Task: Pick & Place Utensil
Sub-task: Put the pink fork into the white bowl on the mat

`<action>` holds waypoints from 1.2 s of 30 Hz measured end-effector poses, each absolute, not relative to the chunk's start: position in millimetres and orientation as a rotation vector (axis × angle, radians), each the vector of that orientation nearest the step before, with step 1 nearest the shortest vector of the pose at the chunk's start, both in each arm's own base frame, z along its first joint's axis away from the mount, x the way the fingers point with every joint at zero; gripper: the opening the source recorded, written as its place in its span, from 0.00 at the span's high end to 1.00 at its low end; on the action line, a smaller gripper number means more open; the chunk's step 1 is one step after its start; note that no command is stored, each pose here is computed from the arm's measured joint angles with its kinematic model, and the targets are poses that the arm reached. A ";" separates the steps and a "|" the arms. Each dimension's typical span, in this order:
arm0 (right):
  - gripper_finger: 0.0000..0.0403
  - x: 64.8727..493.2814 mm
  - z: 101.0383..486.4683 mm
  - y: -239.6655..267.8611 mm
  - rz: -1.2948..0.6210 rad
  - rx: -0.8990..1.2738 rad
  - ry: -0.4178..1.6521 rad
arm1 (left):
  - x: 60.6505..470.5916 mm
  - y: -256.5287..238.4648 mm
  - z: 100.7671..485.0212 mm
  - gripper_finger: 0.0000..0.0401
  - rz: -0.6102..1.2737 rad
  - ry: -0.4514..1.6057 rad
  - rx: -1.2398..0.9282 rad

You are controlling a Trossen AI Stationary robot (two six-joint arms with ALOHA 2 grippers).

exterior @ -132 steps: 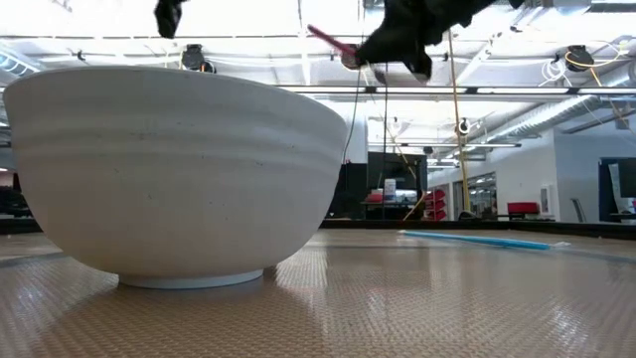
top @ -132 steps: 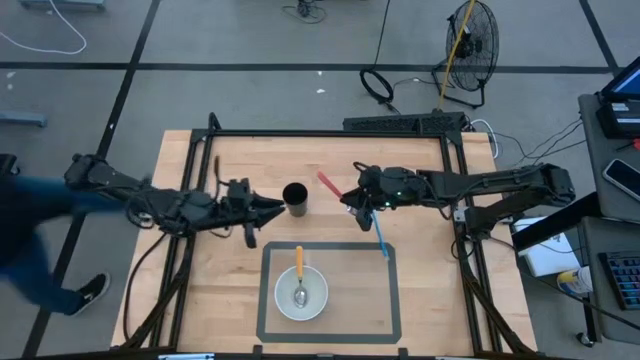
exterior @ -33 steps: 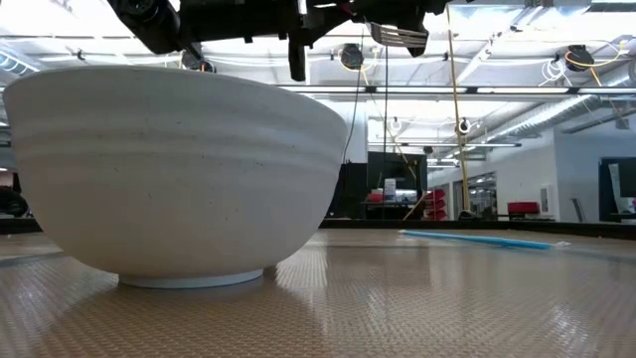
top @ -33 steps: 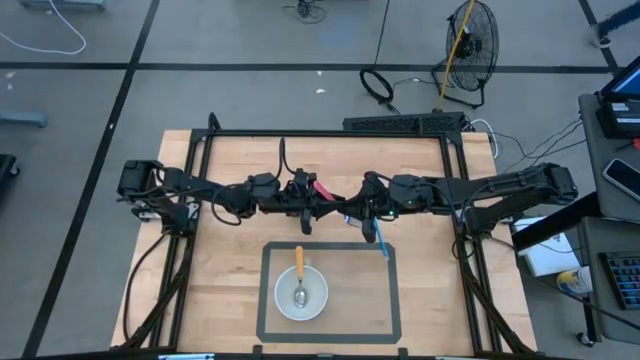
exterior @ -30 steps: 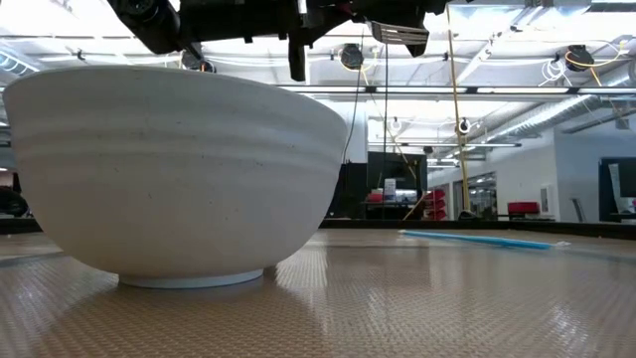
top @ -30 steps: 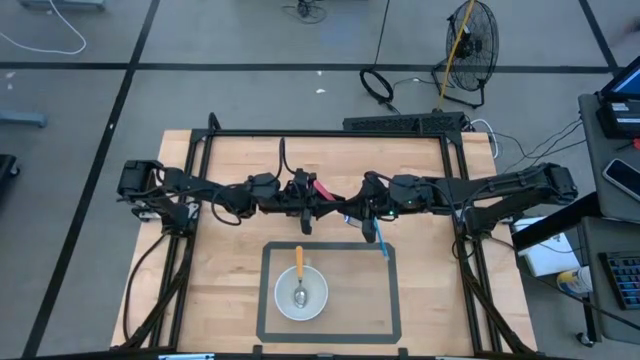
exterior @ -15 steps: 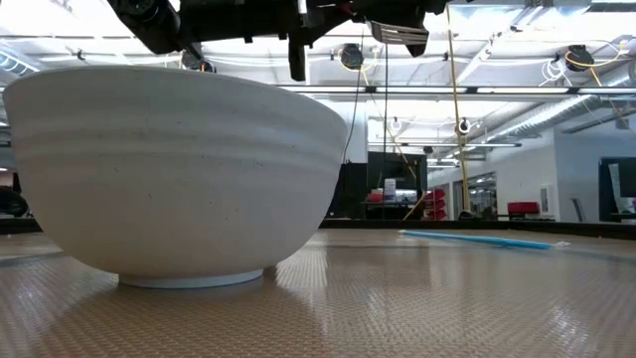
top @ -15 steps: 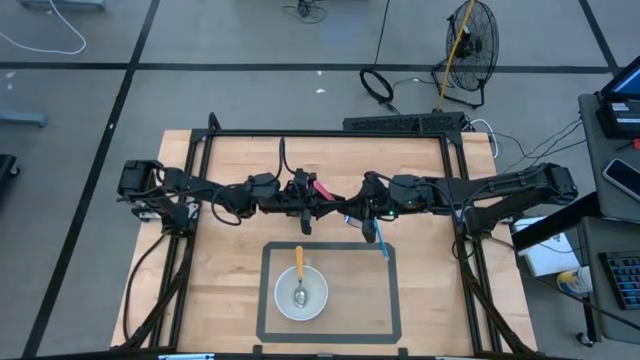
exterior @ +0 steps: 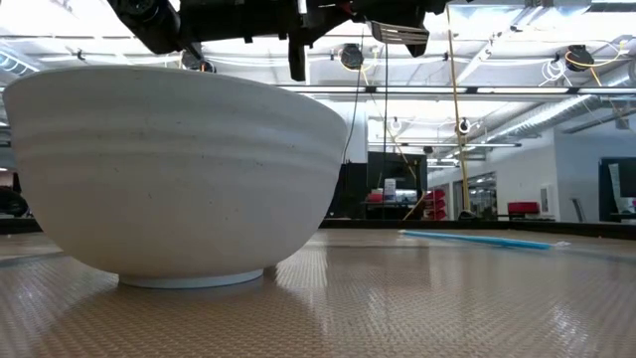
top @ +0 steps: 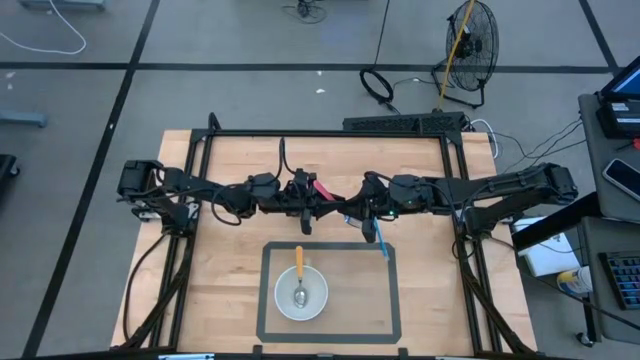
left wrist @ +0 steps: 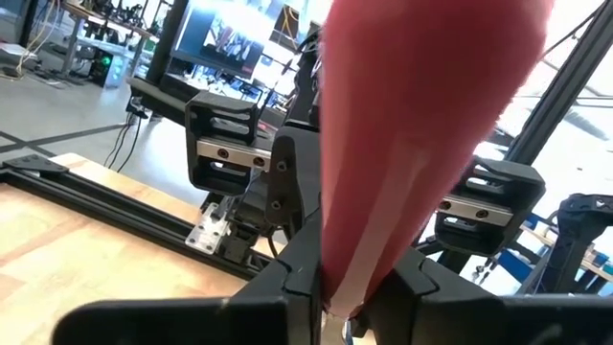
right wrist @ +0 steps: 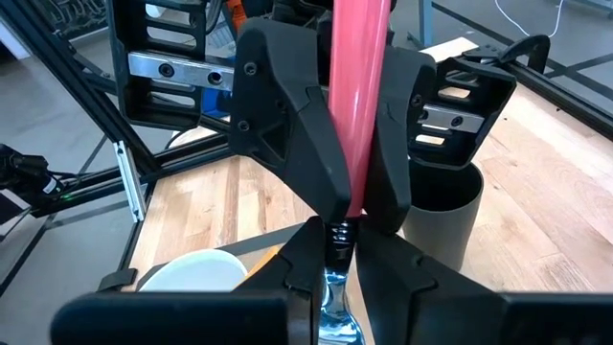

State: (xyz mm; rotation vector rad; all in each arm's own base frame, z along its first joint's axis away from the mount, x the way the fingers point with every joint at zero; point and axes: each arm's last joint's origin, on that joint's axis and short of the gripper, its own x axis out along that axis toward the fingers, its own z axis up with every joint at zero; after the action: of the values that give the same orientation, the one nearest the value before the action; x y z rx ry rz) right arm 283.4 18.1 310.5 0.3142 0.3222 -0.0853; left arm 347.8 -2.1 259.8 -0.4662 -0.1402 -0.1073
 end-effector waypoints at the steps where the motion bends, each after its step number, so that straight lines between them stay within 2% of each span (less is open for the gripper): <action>1: 0.89 283.4 310.5 18.1 -0.086 0.314 0.322 | 347.8 -2.1 259.8 0.88 -0.107 -0.140 -0.465; 13: 0.89 283.4 310.3 18.1 -0.085 0.314 0.323 | 347.8 -2.2 259.8 0.85 -0.111 -0.139 -0.466; 17: 0.89 283.4 310.3 18.1 -0.086 0.314 0.323 | 347.8 -2.2 259.7 0.88 -0.111 -0.139 -0.462; 25: 0.88 283.4 310.3 18.0 -0.090 0.329 0.322 | 347.7 -2.2 259.8 0.86 -0.112 -0.140 -0.467; 28: 0.83 283.5 310.4 18.0 -0.091 0.328 0.321 | 347.6 -2.3 260.5 0.86 -0.116 -0.145 -0.466; 36: 0.62 283.3 309.8 17.5 -0.100 0.337 0.325 | 347.4 -3.0 261.8 0.88 -0.128 -0.157 -0.461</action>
State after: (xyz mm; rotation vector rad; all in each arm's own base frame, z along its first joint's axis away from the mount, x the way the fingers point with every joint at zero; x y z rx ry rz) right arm 283.3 17.5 309.8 0.3369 0.3251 -0.0996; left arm 347.4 -3.0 261.8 -0.4606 -0.1568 -0.1282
